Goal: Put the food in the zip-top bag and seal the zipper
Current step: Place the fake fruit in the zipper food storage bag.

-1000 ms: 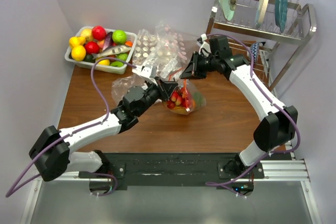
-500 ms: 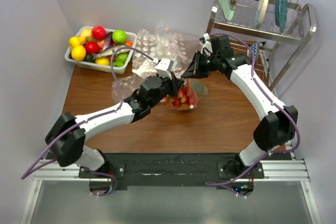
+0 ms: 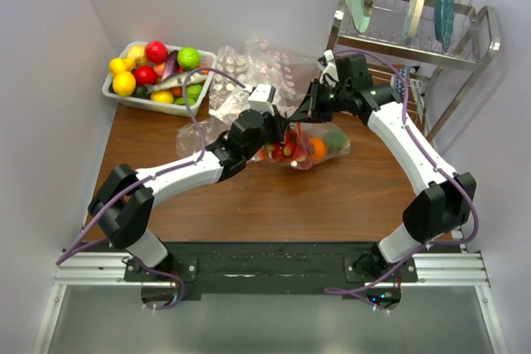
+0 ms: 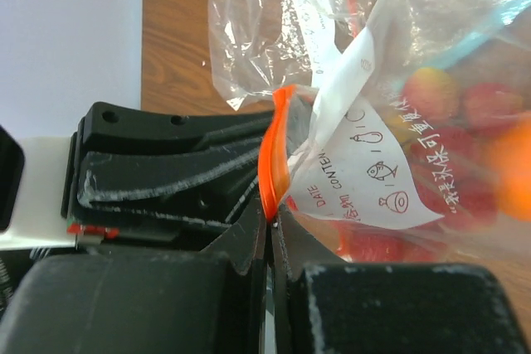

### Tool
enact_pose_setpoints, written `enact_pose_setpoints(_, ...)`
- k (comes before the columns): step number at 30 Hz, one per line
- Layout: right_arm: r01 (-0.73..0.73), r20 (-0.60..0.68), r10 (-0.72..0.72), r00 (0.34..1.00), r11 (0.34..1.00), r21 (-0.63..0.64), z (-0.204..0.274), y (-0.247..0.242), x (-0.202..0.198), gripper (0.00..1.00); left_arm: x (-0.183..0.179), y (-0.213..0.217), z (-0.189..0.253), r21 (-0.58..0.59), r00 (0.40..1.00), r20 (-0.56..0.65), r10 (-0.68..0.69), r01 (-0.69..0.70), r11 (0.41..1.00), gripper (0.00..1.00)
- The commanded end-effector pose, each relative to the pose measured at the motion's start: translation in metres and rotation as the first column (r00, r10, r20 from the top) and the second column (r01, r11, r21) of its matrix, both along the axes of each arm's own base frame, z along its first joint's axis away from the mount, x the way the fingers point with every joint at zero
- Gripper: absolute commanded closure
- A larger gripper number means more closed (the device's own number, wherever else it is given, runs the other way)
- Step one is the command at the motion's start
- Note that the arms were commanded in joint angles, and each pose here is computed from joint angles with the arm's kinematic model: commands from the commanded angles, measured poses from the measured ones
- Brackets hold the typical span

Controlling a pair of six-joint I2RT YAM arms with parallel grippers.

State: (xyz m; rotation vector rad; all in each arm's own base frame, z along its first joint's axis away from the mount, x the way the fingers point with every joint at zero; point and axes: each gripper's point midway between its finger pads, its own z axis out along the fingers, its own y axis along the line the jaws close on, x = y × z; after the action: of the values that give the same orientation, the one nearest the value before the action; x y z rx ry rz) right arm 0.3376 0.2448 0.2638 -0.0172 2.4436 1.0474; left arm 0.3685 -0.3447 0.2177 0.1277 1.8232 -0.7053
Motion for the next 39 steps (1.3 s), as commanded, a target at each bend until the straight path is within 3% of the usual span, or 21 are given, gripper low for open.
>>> enact_pose_setpoints(1,-0.030,0.128,0.018,0.992,0.995,0.095,0.058,0.005,-0.009,1.00,0.011,0.029,0.032,-0.127,0.986,0.100,0.133,-0.120,0.985,1.00)
enact_pose_setpoints(6,-0.037,0.123,0.020,0.992,0.989,0.143,0.066,0.011,-0.011,1.00,0.014,0.031,0.070,-0.291,0.971,0.151,0.183,-0.133,0.947,1.00)
enact_pose_setpoints(10,-0.047,0.108,0.027,0.994,0.981,0.187,0.070,0.017,-0.012,1.00,0.006,0.022,0.083,-0.413,0.974,0.172,0.146,-0.063,0.909,1.00)
enact_pose_setpoints(17,-0.052,0.047,0.041,0.998,0.957,0.287,0.066,0.027,-0.016,1.00,-0.001,0.047,0.103,-0.516,0.947,0.216,0.240,-0.098,0.851,1.00)
enact_pose_setpoints(26,-0.039,0.018,0.036,0.999,0.952,0.303,0.057,0.029,-0.015,1.00,-0.013,0.077,0.138,-0.601,0.890,0.312,0.333,-0.087,0.795,1.00)
enact_pose_setpoints(33,-0.074,0.033,0.066,0.997,0.928,0.365,0.081,0.038,-0.014,1.00,-0.009,0.051,0.104,-0.568,0.912,0.298,0.282,-0.068,0.820,1.00)
enact_pose_setpoints(38,-0.077,0.036,0.068,0.997,0.911,0.406,0.096,0.041,-0.012,1.00,-0.012,0.028,0.082,-0.410,0.921,0.338,0.192,-0.039,0.911,0.85)
enact_pose_setpoints(39,-0.072,0.030,0.066,0.997,0.914,0.399,0.095,0.040,-0.012,1.00,-0.014,0.026,0.080,-0.386,0.921,0.347,0.178,-0.033,0.922,0.76)
